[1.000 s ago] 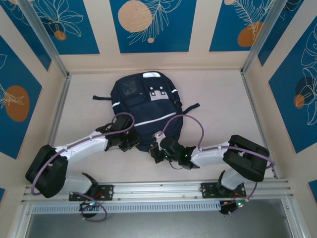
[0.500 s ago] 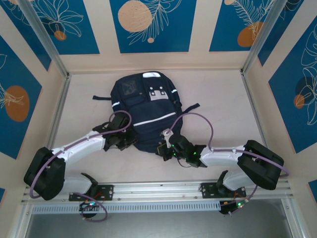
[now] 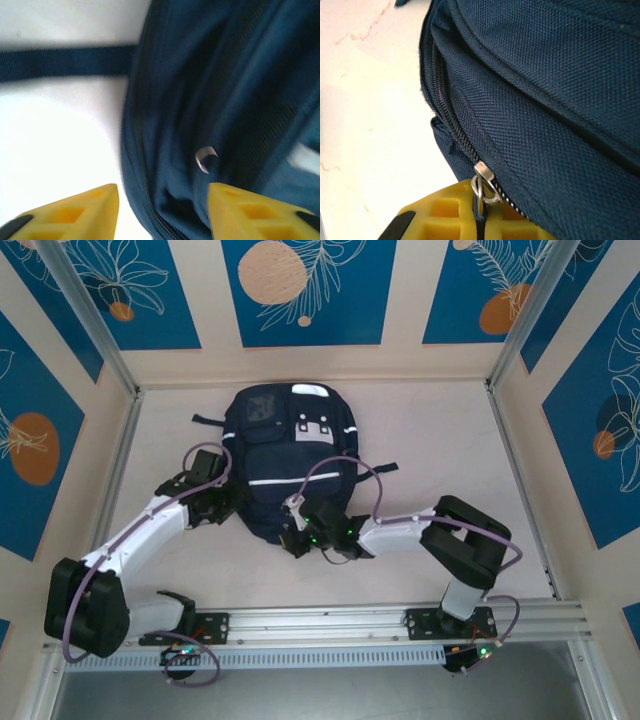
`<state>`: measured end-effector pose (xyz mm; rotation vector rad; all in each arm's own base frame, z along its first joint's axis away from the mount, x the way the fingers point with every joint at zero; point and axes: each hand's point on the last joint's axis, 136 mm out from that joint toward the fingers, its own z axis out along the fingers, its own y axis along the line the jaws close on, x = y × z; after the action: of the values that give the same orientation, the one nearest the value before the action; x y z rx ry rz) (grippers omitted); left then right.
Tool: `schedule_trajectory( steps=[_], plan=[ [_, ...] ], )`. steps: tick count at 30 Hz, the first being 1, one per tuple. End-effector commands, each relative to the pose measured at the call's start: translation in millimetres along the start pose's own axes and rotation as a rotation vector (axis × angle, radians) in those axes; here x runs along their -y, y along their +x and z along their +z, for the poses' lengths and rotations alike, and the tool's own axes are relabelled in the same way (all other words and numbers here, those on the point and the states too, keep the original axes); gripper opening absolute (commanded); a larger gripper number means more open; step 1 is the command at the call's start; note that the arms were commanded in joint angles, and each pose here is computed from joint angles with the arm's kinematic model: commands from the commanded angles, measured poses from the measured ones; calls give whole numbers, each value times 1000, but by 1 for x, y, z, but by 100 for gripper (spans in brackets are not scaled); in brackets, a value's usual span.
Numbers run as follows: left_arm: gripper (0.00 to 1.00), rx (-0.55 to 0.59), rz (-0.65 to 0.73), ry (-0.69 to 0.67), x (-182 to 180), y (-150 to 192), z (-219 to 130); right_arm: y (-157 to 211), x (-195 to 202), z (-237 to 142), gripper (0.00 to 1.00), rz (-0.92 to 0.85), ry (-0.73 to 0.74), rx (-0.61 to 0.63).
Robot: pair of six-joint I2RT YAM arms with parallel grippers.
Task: Pack the student bag
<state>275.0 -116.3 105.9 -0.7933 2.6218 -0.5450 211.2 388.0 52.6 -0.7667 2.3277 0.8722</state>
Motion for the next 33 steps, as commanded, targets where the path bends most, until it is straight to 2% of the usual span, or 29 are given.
schedule_trajectory(
  steps=[1,4,10,17,20,22,27,29,33],
  plan=[
    [61,-93,-34,43,-1,23,-5,-8,-1,10,0,35,-5,19],
    [68,-156,-60,68,0,42,0,-7,0,14,0,45,-1,17],
    [71,-222,-149,62,-4,71,13,-4,0,14,0,44,4,20],
    [70,-219,-160,40,9,67,35,2,-3,15,0,24,8,16],
    [64,-225,-150,56,22,64,42,6,-2,13,0,20,15,13],
    [55,-215,-128,53,25,62,46,9,0,11,0,19,24,12],
    [34,-132,-86,-65,0,50,51,14,6,3,0,8,48,10],
    [31,-123,-83,-84,-8,49,55,18,9,2,0,7,57,0],
    [28,-180,-105,-104,-17,57,68,26,13,-1,0,2,76,-28]
  ],
)
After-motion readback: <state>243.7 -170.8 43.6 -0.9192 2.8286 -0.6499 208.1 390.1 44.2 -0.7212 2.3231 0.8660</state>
